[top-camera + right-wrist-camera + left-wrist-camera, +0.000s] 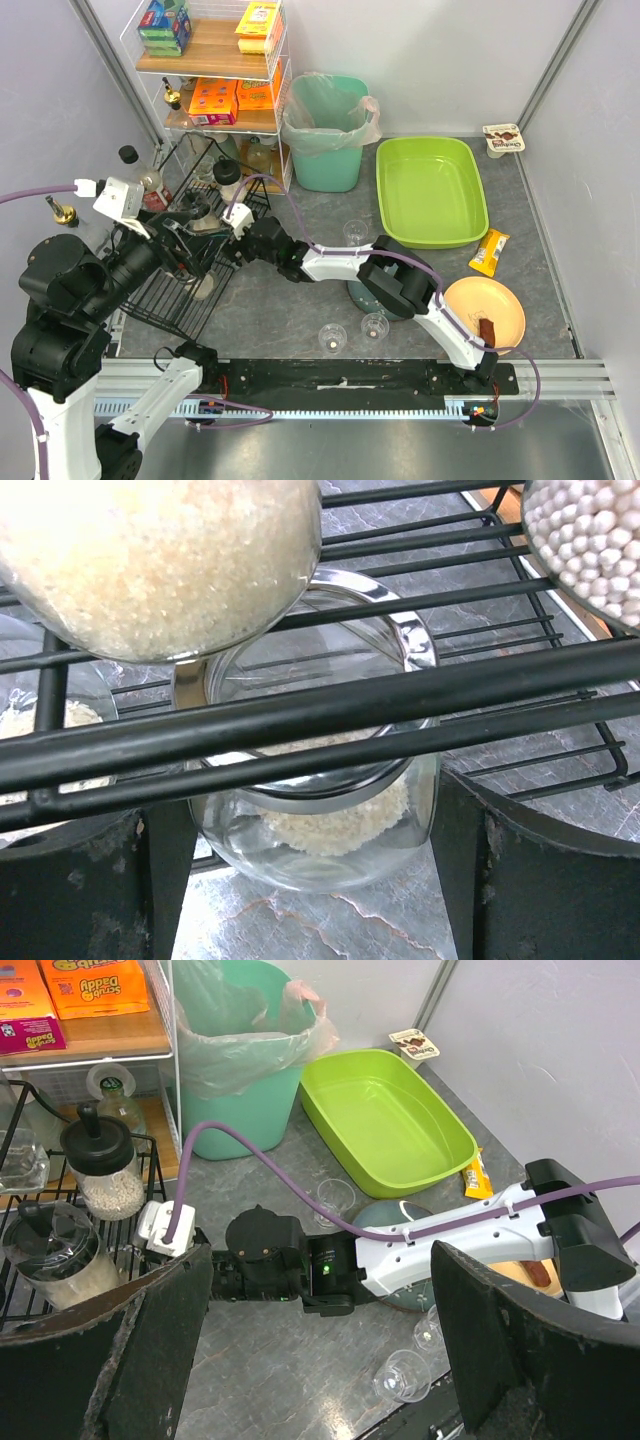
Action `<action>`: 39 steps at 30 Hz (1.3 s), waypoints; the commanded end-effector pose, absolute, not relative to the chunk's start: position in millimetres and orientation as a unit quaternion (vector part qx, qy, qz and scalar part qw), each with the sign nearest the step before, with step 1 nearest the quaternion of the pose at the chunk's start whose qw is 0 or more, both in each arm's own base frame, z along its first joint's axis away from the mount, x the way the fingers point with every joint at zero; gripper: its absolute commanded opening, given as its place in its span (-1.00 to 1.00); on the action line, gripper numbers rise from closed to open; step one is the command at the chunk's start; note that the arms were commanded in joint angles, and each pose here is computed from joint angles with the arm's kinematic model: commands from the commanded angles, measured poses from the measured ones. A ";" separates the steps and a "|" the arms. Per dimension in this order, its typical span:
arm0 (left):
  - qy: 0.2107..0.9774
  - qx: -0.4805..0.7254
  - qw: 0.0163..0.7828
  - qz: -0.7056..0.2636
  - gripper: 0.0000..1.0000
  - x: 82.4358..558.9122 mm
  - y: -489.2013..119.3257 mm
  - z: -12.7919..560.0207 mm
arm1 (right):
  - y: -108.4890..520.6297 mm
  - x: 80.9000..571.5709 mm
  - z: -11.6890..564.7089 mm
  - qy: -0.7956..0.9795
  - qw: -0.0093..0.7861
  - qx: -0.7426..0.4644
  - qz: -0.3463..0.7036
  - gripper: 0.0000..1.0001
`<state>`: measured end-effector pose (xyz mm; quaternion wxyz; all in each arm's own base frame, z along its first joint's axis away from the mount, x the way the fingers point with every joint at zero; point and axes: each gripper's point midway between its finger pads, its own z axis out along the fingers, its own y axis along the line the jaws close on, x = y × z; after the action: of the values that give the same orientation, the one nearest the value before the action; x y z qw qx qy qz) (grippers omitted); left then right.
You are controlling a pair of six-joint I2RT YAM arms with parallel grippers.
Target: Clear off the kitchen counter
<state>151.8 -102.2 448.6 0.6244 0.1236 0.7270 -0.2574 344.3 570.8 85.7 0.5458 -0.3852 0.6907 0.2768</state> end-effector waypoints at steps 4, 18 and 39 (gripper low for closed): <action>0.718 0.135 0.639 -0.240 0.89 158.5 -100.0 454.6 | 569.1 346.5 101.7 0.682 0.563 -0.370 0.283 0.96; 0.717 0.132 0.641 -0.242 0.89 153.8 -98.6 454.4 | 543.9 327.0 134.5 0.676 0.560 -0.379 0.293 0.96; 0.721 0.131 0.634 -0.247 0.89 156.7 -101.2 451.8 | 540.2 328.0 113.6 0.699 0.530 -0.397 0.270 -0.17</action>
<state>151.8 -101.9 448.5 0.6252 0.1257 0.7267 -0.2554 318.4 530.6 102.7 0.5151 -0.3991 0.7083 0.2713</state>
